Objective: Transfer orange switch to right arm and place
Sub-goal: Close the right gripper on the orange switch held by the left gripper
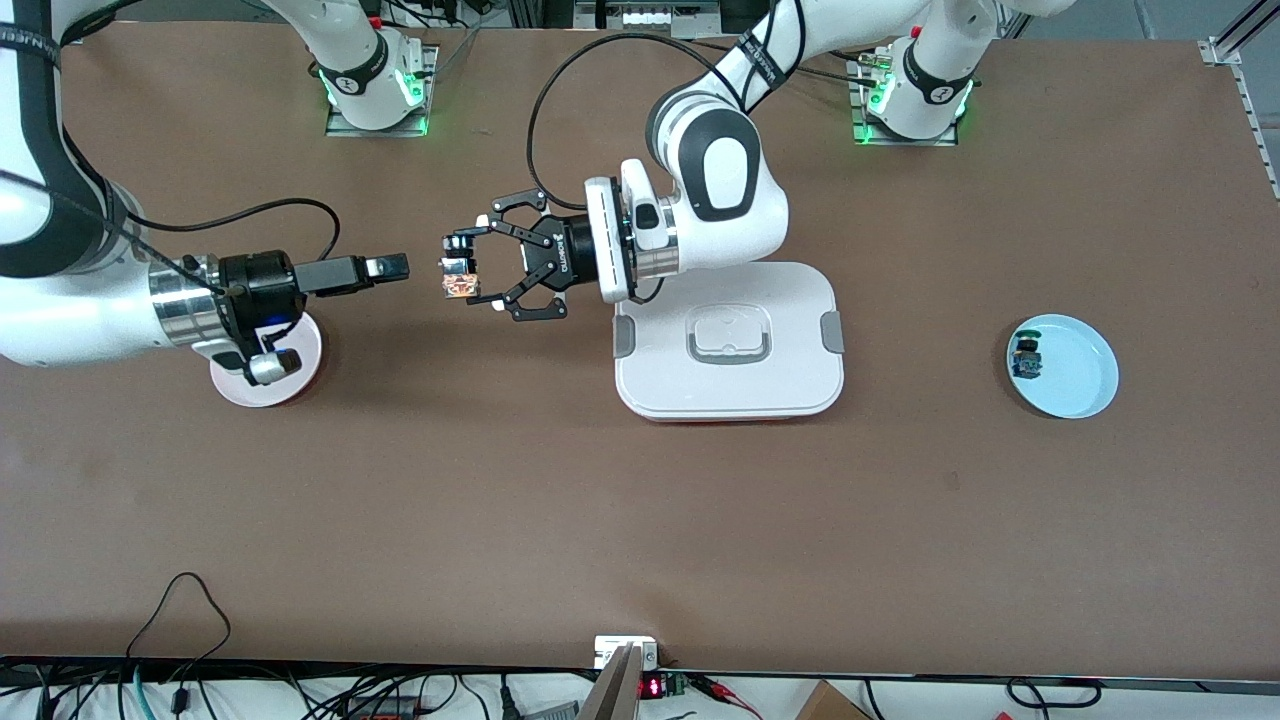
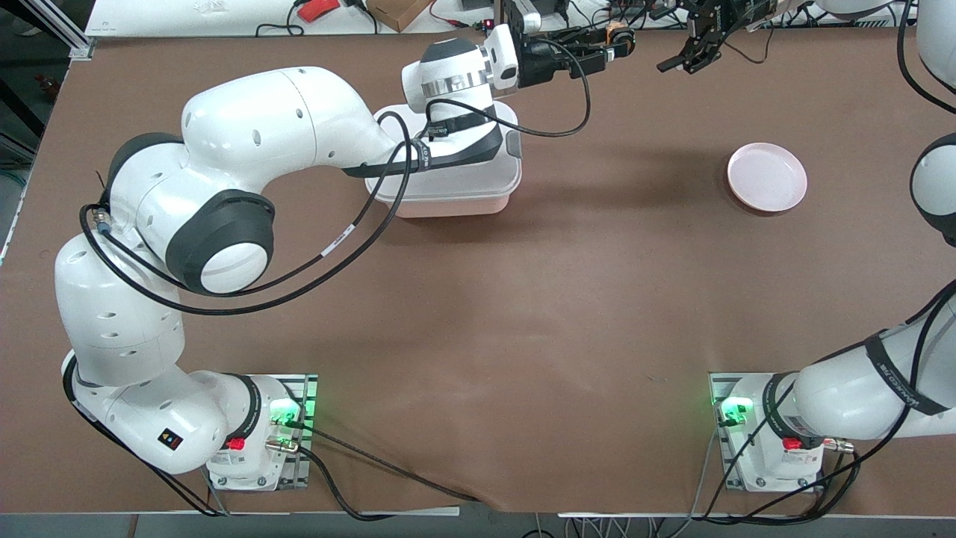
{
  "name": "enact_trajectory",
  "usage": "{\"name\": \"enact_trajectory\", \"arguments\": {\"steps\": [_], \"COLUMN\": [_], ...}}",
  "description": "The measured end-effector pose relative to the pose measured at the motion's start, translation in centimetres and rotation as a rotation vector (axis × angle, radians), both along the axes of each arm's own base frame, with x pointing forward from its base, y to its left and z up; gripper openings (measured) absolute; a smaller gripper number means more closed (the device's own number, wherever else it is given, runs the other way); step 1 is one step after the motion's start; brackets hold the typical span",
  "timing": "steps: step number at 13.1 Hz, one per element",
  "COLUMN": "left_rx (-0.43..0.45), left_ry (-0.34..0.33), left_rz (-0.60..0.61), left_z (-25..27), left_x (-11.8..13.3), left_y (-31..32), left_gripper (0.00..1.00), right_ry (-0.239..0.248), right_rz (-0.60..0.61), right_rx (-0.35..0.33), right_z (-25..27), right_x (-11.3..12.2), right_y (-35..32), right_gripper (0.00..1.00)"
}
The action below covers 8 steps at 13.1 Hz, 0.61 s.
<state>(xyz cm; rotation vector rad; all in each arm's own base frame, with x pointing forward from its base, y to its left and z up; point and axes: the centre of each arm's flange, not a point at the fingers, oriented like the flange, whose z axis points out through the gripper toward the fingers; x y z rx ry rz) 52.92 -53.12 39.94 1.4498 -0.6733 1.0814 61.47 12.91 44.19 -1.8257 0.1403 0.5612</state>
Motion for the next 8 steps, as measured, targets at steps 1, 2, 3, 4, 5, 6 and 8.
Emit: {"name": "enact_trajectory", "arguments": {"steps": [1,2,3,4,5,6,8], "left_rx": [0.003,0.004,0.005,0.005,0.005,0.005,0.005], "left_ry": [-0.002,-0.003,-0.004,-0.004,-0.004,-0.004,-0.004], "left_rz": [0.007,0.012,0.015,0.016,0.016,0.016,0.016], "left_z": [0.0,-0.1,0.0,0.0,0.0,0.0,0.0], "left_x": [0.3,0.6,0.8,0.8,0.8,0.8,0.8], "left_y": [0.3,0.6,0.8,0.8,0.8,0.8,0.8], "left_gripper": [0.72,0.72,0.72,0.72,0.72,0.72,0.72], "right_ry": [0.031,0.056,0.069,0.078,0.084,0.090,0.106], "right_rz": [-0.023,-0.039,-0.046,-0.050,-0.051,-0.050,-0.043], "right_rx": [0.029,0.045,0.052,0.053,0.055,0.058,0.074], "right_z": [-0.1,0.0,0.1,0.1,0.1,-0.1,-0.7], "right_x": [0.3,0.5,0.5,0.5,0.5,0.5,0.5], "right_y": [0.1,0.2,0.2,0.2,0.3,0.5,1.5], "right_gripper": [1.00,1.00,1.00,1.00,1.00,1.00,1.00]}}
